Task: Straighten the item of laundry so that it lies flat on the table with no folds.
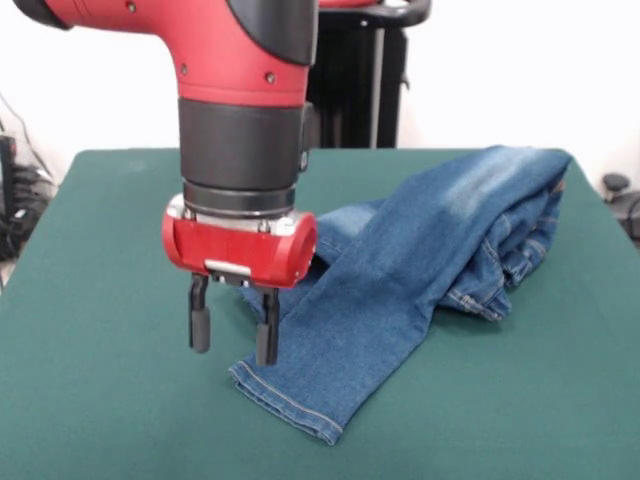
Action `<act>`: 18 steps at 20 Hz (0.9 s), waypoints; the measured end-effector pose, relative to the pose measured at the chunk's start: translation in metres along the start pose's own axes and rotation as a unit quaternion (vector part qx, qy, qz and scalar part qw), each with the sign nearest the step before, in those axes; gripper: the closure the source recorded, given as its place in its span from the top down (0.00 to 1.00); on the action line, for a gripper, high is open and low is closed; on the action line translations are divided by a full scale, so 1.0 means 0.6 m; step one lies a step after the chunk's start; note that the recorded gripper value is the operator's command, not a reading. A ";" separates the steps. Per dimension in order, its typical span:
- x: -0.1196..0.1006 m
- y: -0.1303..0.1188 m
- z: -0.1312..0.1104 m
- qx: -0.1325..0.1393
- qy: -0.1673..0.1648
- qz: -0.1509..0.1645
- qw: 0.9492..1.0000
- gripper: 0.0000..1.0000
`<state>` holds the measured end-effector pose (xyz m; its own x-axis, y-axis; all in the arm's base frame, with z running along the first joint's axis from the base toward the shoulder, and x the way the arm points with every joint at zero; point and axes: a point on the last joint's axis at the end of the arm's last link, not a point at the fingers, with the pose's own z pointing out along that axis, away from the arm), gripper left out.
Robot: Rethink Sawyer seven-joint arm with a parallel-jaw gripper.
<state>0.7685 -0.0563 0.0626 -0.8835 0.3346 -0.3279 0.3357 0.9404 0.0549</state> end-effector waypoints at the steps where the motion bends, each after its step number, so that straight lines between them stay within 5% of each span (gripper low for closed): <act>1: 0.007 0.000 0.011 -0.001 0.002 0.001 1.000 1.00; 14: 0.129 -0.007 0.156 -0.007 0.046 0.006 0.999 1.00; 18: 0.109 -0.005 0.159 -0.008 0.033 0.007 0.999 1.00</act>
<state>0.7410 -0.0432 -0.0488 -0.8986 0.3500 -0.2648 0.3427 0.9365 0.0745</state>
